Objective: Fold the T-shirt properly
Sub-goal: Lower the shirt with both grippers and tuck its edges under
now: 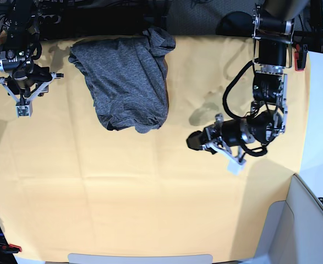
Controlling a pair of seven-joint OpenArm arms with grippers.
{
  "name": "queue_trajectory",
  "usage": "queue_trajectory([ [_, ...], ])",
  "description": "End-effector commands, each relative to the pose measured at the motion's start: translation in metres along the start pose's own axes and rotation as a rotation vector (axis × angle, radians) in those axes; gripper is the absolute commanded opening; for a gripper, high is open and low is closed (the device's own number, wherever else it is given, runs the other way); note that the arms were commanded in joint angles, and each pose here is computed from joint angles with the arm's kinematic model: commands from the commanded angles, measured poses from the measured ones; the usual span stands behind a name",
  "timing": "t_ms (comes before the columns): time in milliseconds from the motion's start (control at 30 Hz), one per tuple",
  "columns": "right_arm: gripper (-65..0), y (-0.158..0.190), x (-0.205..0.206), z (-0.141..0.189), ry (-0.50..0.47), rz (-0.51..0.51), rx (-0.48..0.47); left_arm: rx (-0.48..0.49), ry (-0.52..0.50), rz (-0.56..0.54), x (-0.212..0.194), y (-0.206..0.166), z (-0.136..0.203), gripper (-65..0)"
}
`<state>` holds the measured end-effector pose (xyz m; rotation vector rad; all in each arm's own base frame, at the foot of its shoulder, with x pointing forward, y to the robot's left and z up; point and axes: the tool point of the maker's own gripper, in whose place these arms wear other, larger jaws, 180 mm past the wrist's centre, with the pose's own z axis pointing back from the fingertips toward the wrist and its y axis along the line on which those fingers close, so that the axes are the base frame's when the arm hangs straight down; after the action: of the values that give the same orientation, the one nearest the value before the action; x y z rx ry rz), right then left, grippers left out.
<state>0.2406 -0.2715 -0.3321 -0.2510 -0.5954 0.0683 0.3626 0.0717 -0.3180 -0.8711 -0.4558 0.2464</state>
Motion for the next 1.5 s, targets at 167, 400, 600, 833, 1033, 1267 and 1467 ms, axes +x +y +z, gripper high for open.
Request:
queue_trajectory([
  [167, -43.3, 0.065, 0.046, 0.014, -0.188, -0.13, 0.316, -0.044, -0.011, -0.024, -0.03, -0.01, 0.021, -59.3],
  [400, -65.0, 0.095, 0.078, 0.025, -0.27, -0.188, 0.479, -0.075, 0.13, -0.098, -0.099, -0.03, 0.025, -64.6],
  [600, -65.0, 0.132, 0.088, 0.023, -0.261, -0.14, 0.573, -0.122, 0.311, -0.129, -0.173, -0.047, 0.018, -64.6],
  [833, -65.0, 0.187, 0.085, 0.017, -0.198, -0.149, 0.707, -0.172, 0.406, -0.161, -0.213, -0.072, -0.001, -64.6],
  [1033, -65.0, 0.202, 0.073, 0.009, -0.139, -0.13, 0.738, -0.114, 0.416, -0.146, -0.217, -0.057, -0.012, -64.6],
  [1267, -65.0, 0.203, 0.061, -0.018, -0.051, -0.157, 0.731, 0.05, 0.387, -0.116, -0.212, -0.006, -0.032, -64.6],
  [1467, -65.0, 0.182, 0.079, -0.029, -0.073, -0.135, 0.676, 0.122, 0.384, -0.14, -0.212, 0.013, -0.032, -64.6],
])
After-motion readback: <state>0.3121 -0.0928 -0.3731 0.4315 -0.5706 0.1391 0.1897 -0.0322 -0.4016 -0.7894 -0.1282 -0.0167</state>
